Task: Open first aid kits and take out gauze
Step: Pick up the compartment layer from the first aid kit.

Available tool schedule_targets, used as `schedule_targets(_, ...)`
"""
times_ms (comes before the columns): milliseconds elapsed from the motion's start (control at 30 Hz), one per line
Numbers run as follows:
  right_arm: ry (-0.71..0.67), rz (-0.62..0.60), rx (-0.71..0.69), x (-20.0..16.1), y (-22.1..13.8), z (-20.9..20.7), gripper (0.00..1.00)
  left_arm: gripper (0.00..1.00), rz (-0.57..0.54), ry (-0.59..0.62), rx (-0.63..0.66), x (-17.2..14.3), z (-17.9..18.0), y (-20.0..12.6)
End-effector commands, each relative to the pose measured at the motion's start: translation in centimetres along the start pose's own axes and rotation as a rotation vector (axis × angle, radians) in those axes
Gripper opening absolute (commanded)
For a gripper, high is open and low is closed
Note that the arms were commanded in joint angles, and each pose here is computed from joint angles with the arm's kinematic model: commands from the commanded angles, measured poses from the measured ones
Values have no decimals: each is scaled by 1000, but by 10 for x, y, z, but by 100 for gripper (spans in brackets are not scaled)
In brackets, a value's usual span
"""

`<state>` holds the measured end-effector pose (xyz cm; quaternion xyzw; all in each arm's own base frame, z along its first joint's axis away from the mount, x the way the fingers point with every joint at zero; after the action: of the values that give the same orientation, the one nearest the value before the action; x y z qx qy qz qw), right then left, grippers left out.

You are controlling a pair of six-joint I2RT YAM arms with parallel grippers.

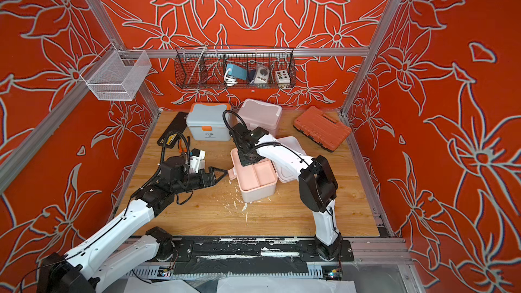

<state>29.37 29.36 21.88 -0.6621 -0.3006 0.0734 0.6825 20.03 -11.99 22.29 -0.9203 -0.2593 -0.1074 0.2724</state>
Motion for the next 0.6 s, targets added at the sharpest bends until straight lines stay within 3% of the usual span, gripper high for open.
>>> schedule_targets(0,63,-13,-16,5,-6,2,0,98,-20,14,-25,7,-11,-4)
schedule_targets(267,170,-10,17,7,-4,16,0,98,-37,17,-8,10,-14,-6)
schedule_targets(567,199,-28,-74,8,-23,16,0,98,-45,10,6,11,-13,-6)
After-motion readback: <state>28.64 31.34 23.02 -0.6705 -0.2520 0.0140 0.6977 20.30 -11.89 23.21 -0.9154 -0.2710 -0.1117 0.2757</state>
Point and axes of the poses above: each gripper's point midway between its finger pads, its own y axis out along the fingers, its own z axis along the line the jaws close on, x = y × z, the point moved 9 cm from there along -y, back along the fingers, and after that the axes turned 10 degrees about -y, right-handed, at the moved point
